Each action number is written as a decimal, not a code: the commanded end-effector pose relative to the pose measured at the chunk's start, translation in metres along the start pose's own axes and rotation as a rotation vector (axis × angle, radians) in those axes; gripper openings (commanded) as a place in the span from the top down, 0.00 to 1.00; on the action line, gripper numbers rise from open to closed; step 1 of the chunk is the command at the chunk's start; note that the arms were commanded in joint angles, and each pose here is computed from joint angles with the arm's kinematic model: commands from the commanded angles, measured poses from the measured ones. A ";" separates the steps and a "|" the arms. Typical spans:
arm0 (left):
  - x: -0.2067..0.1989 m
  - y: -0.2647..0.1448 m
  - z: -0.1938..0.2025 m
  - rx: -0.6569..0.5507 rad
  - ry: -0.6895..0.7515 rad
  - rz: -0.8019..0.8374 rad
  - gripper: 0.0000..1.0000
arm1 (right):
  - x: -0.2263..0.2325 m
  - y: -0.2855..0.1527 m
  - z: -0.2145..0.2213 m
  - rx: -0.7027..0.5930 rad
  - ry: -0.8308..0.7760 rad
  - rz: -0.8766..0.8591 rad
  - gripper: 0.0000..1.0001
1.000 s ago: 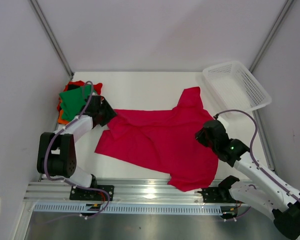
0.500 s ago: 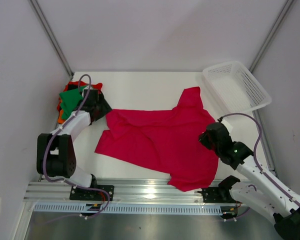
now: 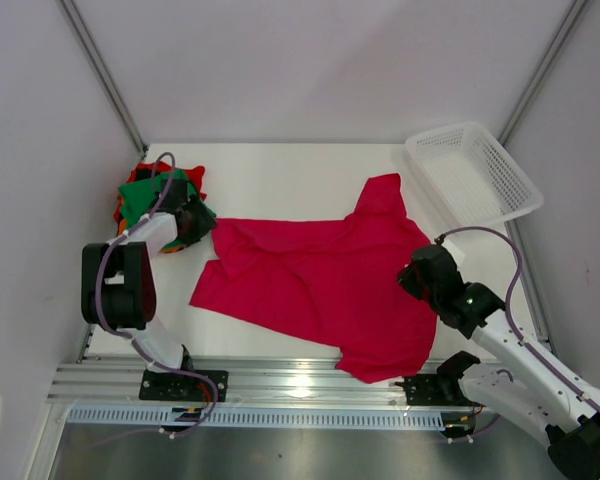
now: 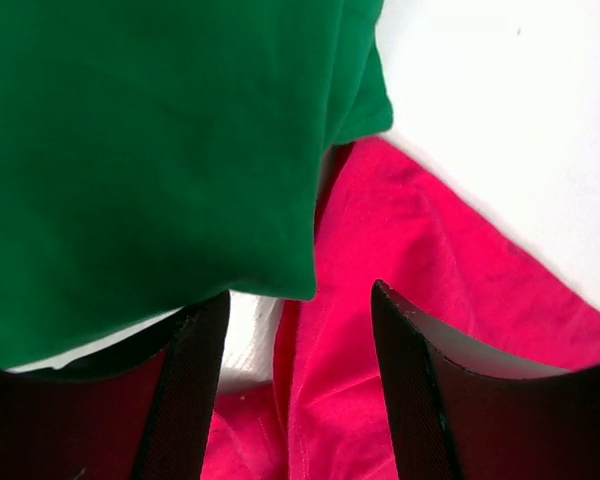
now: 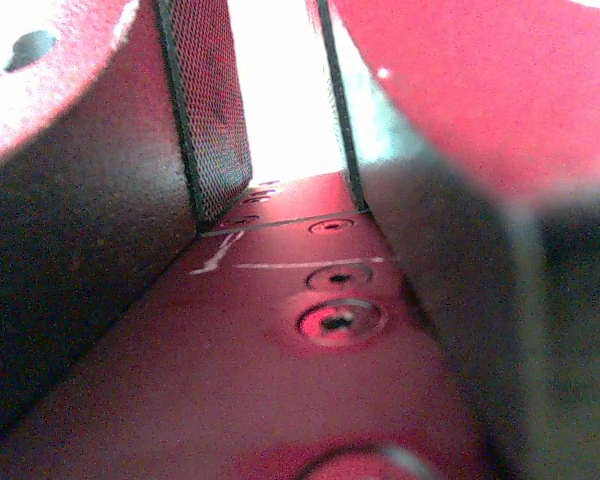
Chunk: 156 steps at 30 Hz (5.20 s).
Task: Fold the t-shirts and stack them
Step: Flatten out the tshirt
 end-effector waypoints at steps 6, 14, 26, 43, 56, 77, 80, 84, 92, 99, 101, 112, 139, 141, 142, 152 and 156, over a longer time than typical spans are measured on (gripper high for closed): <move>-0.021 0.005 -0.006 0.046 -0.035 0.165 0.39 | 0.009 -0.001 -0.005 -0.020 0.026 -0.019 0.73; -0.018 0.015 0.001 0.090 -0.005 0.146 0.40 | 0.010 0.007 0.000 -0.008 0.050 -0.023 0.73; -0.030 0.006 -0.018 0.005 0.037 0.235 0.96 | 0.010 0.009 0.000 -0.011 0.055 -0.010 0.73; -0.048 -0.046 -0.077 -0.220 0.107 0.286 0.96 | 0.004 0.021 0.008 0.000 0.037 0.013 0.73; -0.060 -0.084 -0.133 -0.370 0.161 0.260 0.94 | -0.002 0.021 0.009 -0.003 0.023 0.023 0.73; -0.062 -0.003 -0.096 0.164 0.221 0.274 0.49 | -0.005 0.025 0.015 0.030 0.027 0.023 0.72; -0.060 0.003 -0.110 0.187 0.273 0.179 0.50 | -0.008 0.023 0.014 0.025 0.028 0.029 0.72; -0.048 0.011 -0.107 0.276 0.280 0.038 0.50 | -0.012 0.021 0.013 0.022 0.025 0.036 0.72; -0.033 0.018 -0.094 0.331 0.334 -0.134 0.51 | -0.012 0.022 0.014 0.024 0.024 0.042 0.72; -0.037 0.022 -0.083 0.316 0.359 -0.044 0.52 | -0.007 0.026 0.015 0.035 0.015 0.033 0.72; -0.041 0.027 -0.079 0.302 0.368 0.022 0.52 | -0.006 0.026 0.015 0.036 0.014 0.030 0.72; -0.065 0.033 -0.064 0.275 0.385 0.151 0.52 | -0.011 0.020 0.012 0.023 0.008 0.041 0.72; -0.049 0.055 -0.053 0.399 0.408 -0.011 0.51 | -0.006 0.020 0.010 0.031 -0.014 0.044 0.72; -0.048 0.060 -0.048 0.420 0.398 -0.009 0.51 | -0.005 0.021 0.010 0.030 -0.018 0.043 0.72; -0.049 0.062 -0.048 0.423 0.399 -0.004 0.51 | -0.004 0.020 0.009 0.030 -0.019 0.041 0.72; -0.055 0.071 -0.046 0.426 0.412 0.019 0.79 | -0.007 0.019 0.008 0.021 -0.016 0.058 0.72; -0.058 0.071 -0.047 0.417 0.416 0.037 0.99 | -0.006 0.019 0.007 0.018 -0.014 0.058 0.72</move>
Point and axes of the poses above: each gripper's point midway between its finger pads, its own y axis out along the fingers, its own x axis along the line the jaws close on, z = x × y, the point moved 7 cm from there along -y, back along the fingers, and after that the axes turned 13 degrees about y, right-handed, at the moved point
